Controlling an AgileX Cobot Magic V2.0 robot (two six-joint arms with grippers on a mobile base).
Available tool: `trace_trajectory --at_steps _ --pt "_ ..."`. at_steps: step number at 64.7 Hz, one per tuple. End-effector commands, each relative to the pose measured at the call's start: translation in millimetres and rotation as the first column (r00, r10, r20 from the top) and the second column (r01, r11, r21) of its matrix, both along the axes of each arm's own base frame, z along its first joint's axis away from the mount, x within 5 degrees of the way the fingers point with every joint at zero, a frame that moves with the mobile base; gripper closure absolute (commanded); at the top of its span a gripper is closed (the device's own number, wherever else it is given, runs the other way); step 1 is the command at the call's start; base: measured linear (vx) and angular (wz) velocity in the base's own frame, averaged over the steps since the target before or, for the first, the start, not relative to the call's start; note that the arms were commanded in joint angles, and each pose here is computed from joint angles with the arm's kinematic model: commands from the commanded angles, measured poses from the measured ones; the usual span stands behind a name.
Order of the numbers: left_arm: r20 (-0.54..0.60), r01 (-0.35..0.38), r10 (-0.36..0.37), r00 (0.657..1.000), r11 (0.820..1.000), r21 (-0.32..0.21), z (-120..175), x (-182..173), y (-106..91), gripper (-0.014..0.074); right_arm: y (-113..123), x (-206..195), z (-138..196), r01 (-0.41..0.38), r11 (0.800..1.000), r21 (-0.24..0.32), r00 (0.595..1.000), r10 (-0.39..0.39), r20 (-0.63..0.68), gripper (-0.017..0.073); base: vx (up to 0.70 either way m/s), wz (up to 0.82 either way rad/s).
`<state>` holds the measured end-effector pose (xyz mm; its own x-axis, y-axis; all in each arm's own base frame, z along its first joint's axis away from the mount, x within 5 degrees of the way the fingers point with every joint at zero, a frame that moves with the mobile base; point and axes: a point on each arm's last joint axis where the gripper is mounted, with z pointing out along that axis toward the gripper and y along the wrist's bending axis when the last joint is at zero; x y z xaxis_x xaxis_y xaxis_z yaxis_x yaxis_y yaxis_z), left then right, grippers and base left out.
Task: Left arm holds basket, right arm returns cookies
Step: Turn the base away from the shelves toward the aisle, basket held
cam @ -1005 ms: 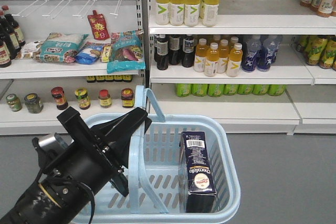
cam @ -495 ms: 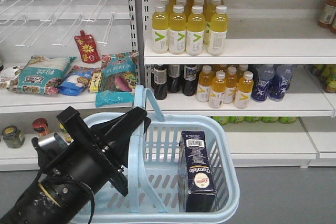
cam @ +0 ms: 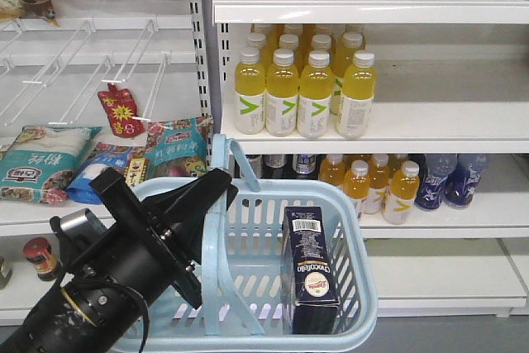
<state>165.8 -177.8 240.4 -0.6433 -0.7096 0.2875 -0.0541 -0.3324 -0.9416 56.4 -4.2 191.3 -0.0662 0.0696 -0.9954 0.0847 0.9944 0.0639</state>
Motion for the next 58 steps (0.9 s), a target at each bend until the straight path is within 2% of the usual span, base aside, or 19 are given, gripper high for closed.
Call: trace_trajectory --at_steps 1,25,58 --pt "0.242 0.005 0.052 0.969 0.974 -0.228 39.1 -6.0 6.5 0.0596 -0.5 -0.1 1.8 0.006 1.0 -0.017 0.997 -0.005 0.071 0.0562 0.31 0.01" --pt "0.242 0.005 0.052 0.969 0.974 -0.228 39.1 -6.0 6.5 0.0596 -0.5 -0.1 1.8 0.006 1.0 -0.017 0.997 -0.005 0.071 0.0562 0.22 -0.11" --pt "0.242 0.005 0.052 0.969 0.974 -0.228 39.1 -6.0 6.5 0.0596 -0.5 -0.1 1.8 0.006 1.0 -0.017 0.997 -0.005 0.071 0.0562 0.08 -0.48"
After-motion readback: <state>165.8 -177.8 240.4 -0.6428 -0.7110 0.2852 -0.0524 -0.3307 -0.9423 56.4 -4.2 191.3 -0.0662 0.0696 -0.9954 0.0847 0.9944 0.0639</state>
